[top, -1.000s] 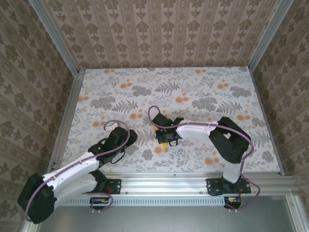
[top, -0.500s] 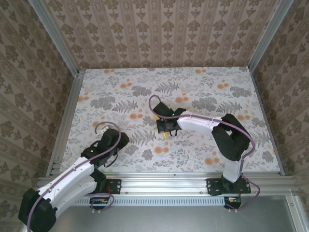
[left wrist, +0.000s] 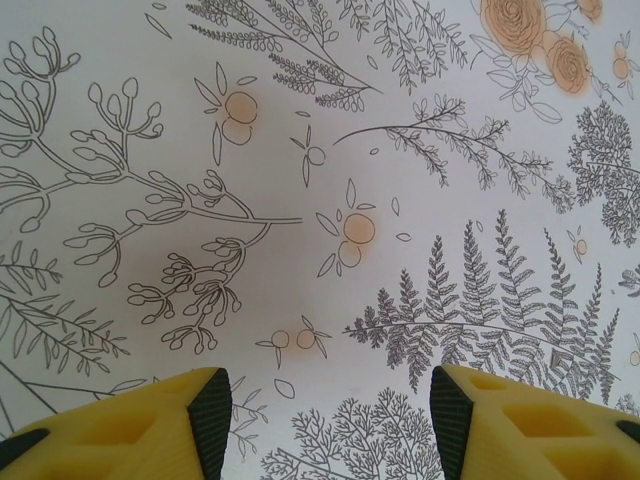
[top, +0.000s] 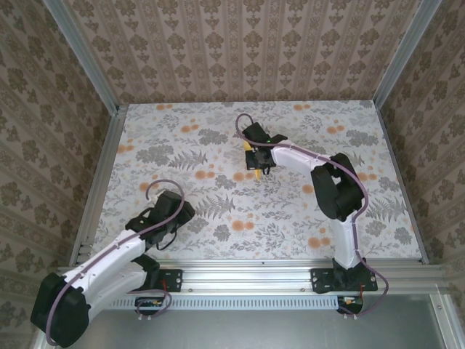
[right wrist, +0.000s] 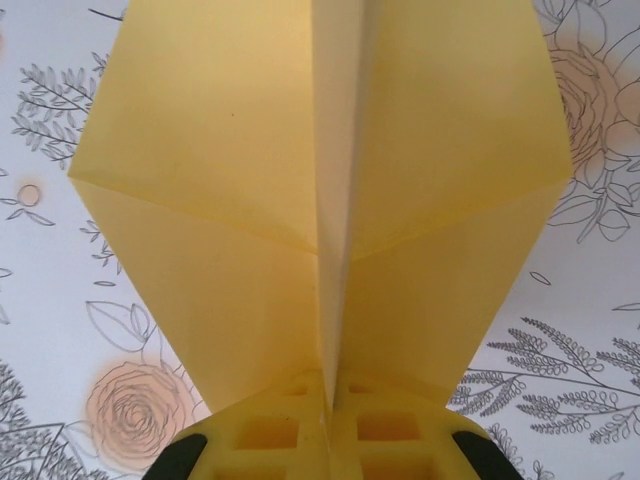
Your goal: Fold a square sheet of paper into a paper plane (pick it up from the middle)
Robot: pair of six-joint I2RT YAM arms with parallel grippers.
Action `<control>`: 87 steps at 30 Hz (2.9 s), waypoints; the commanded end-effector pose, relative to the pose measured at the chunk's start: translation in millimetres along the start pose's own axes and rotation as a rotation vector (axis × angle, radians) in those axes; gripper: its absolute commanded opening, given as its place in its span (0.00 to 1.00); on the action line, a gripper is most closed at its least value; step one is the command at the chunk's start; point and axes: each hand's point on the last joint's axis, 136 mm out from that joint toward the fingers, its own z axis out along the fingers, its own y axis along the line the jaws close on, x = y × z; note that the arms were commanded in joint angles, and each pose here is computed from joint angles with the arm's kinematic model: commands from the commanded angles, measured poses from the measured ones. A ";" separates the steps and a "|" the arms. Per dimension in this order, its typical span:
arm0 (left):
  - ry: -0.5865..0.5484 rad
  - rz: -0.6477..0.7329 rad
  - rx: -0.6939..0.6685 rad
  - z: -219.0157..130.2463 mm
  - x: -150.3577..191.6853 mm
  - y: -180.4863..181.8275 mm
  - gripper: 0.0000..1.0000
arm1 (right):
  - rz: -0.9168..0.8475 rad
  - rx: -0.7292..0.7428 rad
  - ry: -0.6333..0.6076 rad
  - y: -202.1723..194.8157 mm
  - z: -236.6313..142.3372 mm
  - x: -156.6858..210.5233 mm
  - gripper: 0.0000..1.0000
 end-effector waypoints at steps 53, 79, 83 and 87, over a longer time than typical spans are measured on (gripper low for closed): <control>-0.032 0.098 -0.001 -20.3 -47.2 -48.1 0.60 | 0.047 -0.002 -0.239 -17.7 -147.7 -50.9 0.61; -0.482 0.379 -0.397 -50.5 -202.8 23.3 1.00 | 0.450 0.431 -0.696 -281.2 -178.7 46.9 1.00; -0.493 0.359 -0.421 -38.9 -200.3 41.9 1.00 | 0.408 0.475 -0.691 -291.1 -158.7 60.7 1.00; -0.501 0.392 -0.419 -24.4 -196.1 55.0 1.00 | 0.333 0.448 -0.688 -286.5 -140.1 60.9 1.00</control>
